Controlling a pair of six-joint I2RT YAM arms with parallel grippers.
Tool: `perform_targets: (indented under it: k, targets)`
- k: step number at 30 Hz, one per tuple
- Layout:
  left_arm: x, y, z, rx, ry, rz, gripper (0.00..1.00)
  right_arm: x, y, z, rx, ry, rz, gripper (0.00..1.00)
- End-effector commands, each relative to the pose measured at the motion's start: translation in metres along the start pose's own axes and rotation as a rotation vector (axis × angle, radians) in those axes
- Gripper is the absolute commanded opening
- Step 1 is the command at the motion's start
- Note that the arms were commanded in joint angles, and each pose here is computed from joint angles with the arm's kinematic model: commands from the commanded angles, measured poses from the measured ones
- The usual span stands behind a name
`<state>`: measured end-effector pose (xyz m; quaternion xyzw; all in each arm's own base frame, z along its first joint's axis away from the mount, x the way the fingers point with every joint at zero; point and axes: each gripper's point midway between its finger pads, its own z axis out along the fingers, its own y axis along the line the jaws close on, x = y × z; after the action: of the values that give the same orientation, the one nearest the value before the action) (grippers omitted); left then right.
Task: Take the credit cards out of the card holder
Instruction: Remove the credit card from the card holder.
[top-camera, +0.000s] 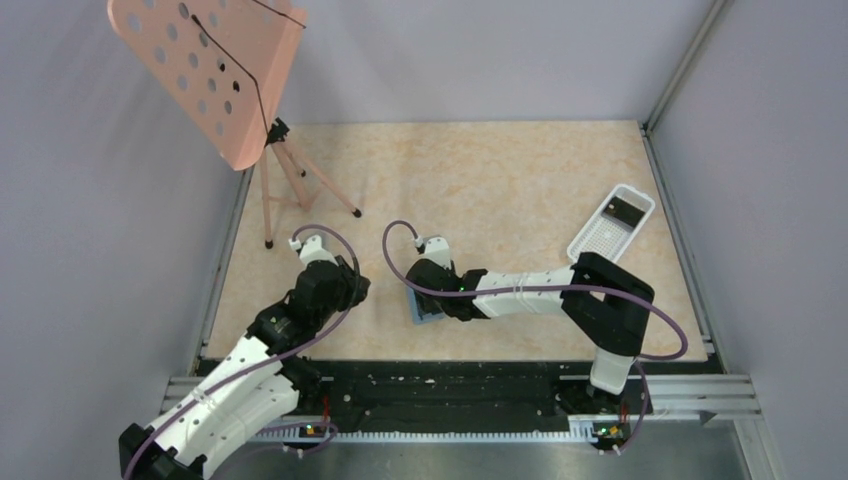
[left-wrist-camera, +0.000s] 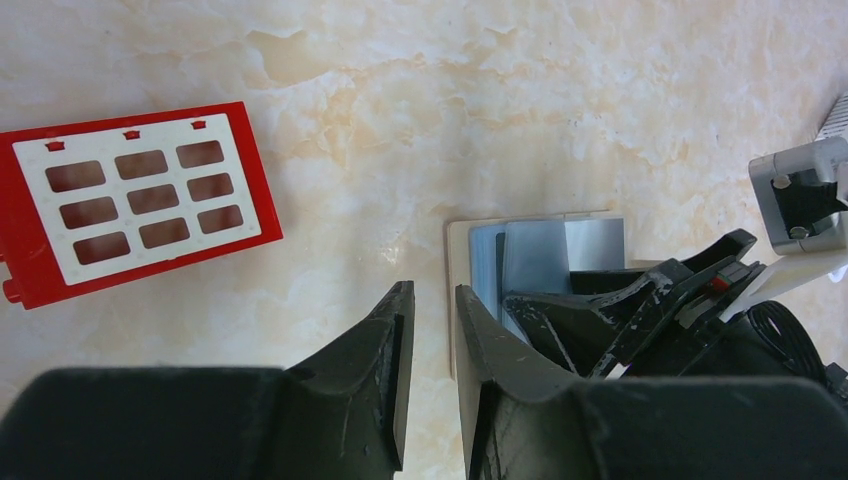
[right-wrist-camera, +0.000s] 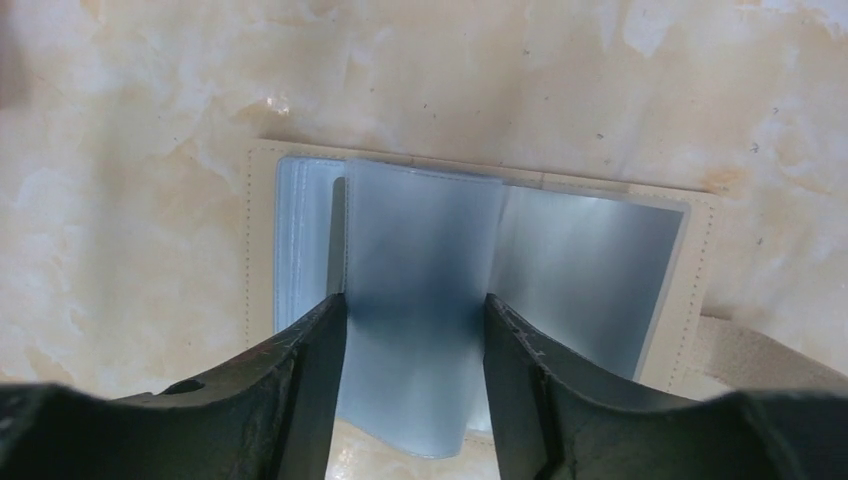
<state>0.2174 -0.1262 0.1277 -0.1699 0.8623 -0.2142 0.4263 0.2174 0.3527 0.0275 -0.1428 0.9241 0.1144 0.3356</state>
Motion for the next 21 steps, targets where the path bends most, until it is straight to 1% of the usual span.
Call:
perform_targets:
  k: [1,4,12,16,21]
  targets:
    - [-0.003,0.002,-0.001,0.003,-0.019,-0.002,0.28,-0.004,0.005,0.000,0.011,-0.015,-0.009,0.46]
    - [0.006,-0.008,0.003,0.058,0.016,0.004,0.31,-0.007,0.009,-0.004,-0.012,-0.026,0.004,0.40]
    - [0.062,-0.032,0.020,0.164,0.298,-0.039,0.29,-0.007,0.015,-0.008,-0.083,-0.047,0.048,0.34]
    - [0.078,-0.028,0.032,0.142,0.362,-0.033,0.28,-0.003,0.018,-0.009,-0.113,-0.039,0.061,0.33]
    - [0.082,-0.033,0.043,0.132,0.387,-0.052,0.27,0.001,0.013,-0.011,-0.146,-0.032,0.113,0.33]
